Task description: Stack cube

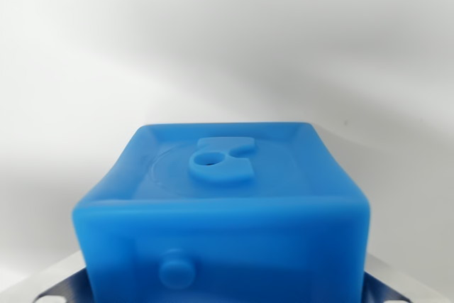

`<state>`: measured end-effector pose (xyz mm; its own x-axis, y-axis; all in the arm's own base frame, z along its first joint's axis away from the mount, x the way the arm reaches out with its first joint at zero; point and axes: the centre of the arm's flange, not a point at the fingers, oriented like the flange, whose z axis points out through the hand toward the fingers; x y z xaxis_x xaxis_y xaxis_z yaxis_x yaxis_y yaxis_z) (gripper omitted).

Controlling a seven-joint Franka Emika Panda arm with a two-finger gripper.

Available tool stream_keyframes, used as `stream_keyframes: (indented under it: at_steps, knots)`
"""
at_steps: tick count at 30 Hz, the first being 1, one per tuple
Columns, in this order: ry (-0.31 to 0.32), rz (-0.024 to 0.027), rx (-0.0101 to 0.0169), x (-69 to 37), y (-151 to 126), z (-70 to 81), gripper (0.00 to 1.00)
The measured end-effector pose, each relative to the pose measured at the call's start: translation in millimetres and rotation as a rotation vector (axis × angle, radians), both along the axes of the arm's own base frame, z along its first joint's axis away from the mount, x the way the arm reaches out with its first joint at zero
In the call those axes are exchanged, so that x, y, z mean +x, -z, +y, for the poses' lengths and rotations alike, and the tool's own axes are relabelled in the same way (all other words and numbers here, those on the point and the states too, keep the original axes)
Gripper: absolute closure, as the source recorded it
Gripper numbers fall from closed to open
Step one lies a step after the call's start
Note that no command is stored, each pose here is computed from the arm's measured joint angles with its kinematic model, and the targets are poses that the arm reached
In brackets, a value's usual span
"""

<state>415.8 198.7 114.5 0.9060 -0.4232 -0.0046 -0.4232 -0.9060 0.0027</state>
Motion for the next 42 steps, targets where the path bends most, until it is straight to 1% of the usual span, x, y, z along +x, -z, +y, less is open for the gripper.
stream_keyframes:
  at_steps: [17,21,25,29,33,40,42]
  knots:
    - [0.0,0.0001,-0.0001,0.0,0,0.0,1.0]
    - [0.0,-0.0009,-0.0001,0.2,-2,0.0,1.0]
    - [0.0,-0.0028,0.0002,0.6,-5,0.1,1.0]
    - [0.0,-0.003,-0.0001,0.6,-9,0.1,1.0]
    - [0.0,-0.0042,0.0001,0.6,-15,0.1,1.0]
    - [-0.001,-0.0047,-0.0009,1.2,-27,0.5,1.0]
    - [-0.001,-0.005,-0.0007,1.1,-30,0.4,1.0]
